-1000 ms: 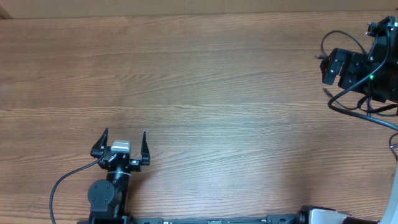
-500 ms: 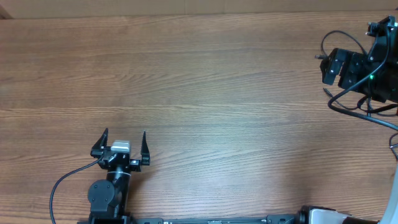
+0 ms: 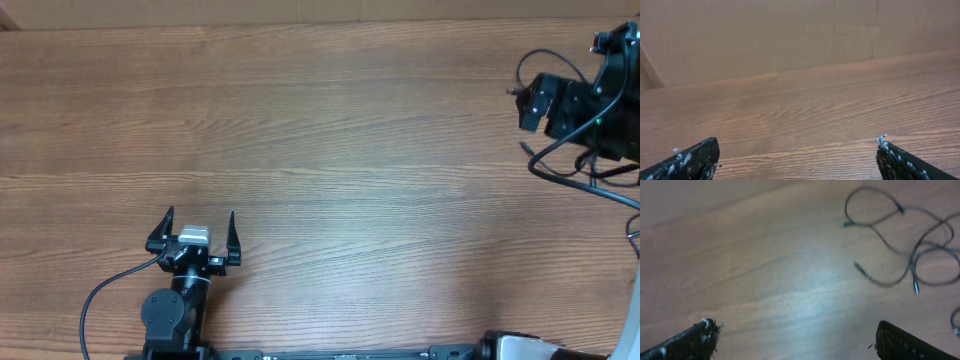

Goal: Untangle cables

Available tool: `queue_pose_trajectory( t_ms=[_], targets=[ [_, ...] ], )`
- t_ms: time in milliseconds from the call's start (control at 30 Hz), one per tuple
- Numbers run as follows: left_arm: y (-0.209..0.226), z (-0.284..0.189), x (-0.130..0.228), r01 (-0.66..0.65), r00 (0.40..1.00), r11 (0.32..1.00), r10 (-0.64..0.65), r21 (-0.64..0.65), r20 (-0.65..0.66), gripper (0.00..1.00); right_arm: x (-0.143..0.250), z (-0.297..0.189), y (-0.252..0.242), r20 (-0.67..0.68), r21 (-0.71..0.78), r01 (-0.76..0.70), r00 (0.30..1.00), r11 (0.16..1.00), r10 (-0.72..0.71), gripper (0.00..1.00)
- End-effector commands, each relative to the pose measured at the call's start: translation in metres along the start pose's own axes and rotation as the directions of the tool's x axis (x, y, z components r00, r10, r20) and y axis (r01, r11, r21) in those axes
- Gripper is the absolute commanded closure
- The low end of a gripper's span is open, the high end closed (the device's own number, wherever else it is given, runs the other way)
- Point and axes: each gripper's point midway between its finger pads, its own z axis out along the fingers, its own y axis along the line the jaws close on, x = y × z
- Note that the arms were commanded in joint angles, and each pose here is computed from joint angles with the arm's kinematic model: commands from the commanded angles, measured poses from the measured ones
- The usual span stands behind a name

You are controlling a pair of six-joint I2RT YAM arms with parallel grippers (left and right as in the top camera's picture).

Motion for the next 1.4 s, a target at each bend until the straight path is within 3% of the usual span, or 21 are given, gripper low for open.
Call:
queue_pose_trajectory(
  t_ms=[0, 200, 500, 800, 1367],
  targets=[
    [0.002, 0.0, 0.0, -0.019, 1.0, 1.0, 0.019, -0.009, 0.005, 0.0, -0.015, -0.015, 0.01, 0.087, -0.044, 0.012, 0.996, 0.999, -0.008, 0.0],
    [0.002, 0.0, 0.0, -0.019, 1.0, 1.0, 0.019, -0.009, 0.005, 0.01, -0.039, -0.041, 0.028, 0.235, -0.133, 0.052, 0.972, 0.99, -0.02, 0.0],
    [0.002, 0.0, 0.0, -0.019, 1.0, 1.0, 0.019, -0.009, 0.005, 0.0, -0.043, -0.06, 0.032, 0.343, -0.157, 0.057, 0.939, 0.986, 0.0, 0.0],
    [0.002, 0.0, 0.0, -0.019, 1.0, 1.0, 0.019, -0.009, 0.005, 0.0, -0.023, -0.04, 0.028, 0.456, -0.209, 0.026, 0.887, 0.978, 0.074, 0.0],
    [0.002, 0.0, 0.0, -0.019, 1.0, 1.0, 0.019, -0.009, 0.005, 0.0, 0.023, -0.003, 0.017, 0.681, -0.267, 0.082, 0.721, 0.96, 0.128, 0.0]
  ],
)
